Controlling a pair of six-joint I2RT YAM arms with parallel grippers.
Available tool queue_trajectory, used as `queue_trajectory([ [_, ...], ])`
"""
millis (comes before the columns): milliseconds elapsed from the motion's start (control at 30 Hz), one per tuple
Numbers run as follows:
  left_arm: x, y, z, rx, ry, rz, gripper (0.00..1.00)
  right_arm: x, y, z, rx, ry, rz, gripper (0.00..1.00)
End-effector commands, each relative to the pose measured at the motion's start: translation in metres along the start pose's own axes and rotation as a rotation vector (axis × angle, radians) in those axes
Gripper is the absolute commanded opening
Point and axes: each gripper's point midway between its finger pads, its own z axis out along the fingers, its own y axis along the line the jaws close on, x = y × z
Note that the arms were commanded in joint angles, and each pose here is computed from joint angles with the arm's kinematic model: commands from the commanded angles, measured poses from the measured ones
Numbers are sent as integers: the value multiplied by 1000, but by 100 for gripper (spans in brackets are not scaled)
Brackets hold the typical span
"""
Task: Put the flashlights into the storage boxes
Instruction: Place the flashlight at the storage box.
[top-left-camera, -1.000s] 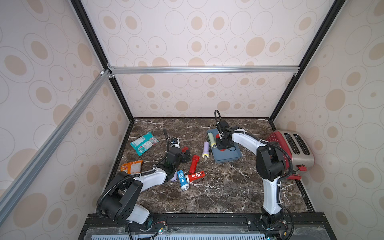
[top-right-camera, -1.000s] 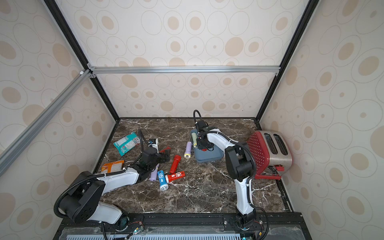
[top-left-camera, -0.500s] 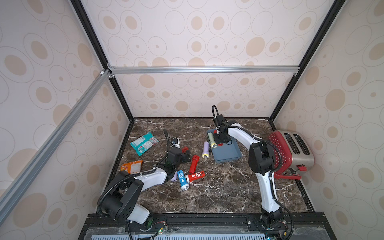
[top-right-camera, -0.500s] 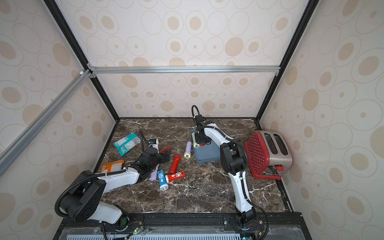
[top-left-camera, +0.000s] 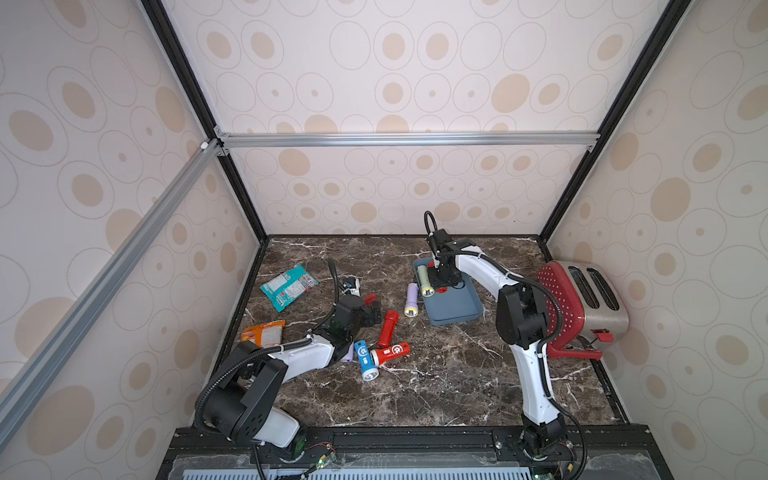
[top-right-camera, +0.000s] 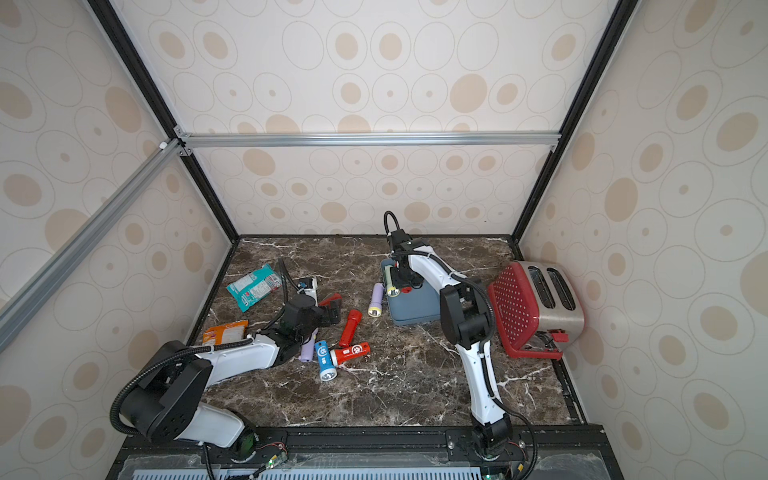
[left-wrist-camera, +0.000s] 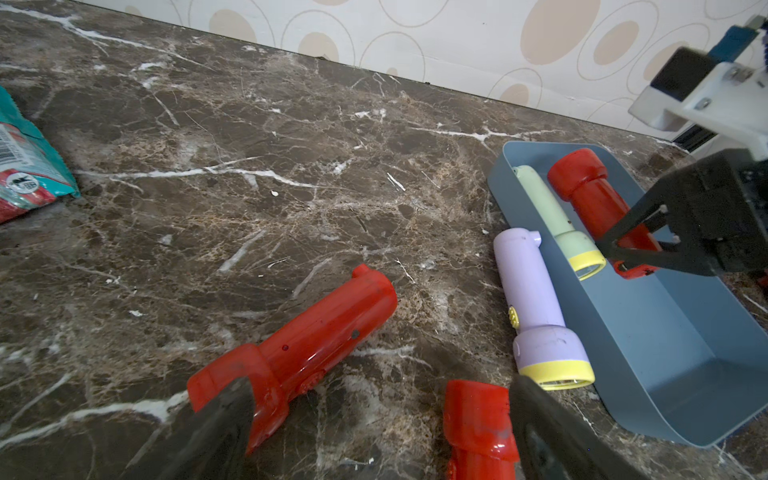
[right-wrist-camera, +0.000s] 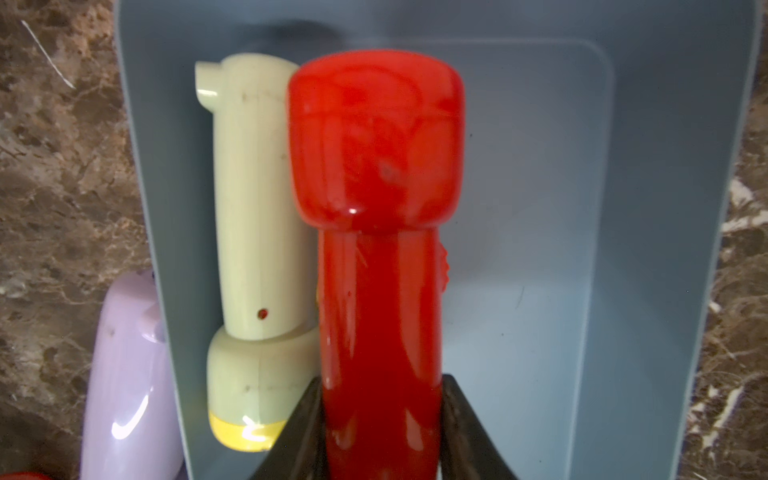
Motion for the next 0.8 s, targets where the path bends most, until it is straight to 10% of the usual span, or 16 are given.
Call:
queue_trajectory([
  [0, -10, -5, 4, 4, -13, -15, 95, -2, 1, 2, -6, 10, -13, 33],
  [367, -10, -5, 5, 3, -13, -12, 95, -2, 5, 1, -22, 28, -17, 58],
  [767, -7, -6, 8, 3, 2, -9, 95, 14, -2, -20, -44, -4, 0, 57],
])
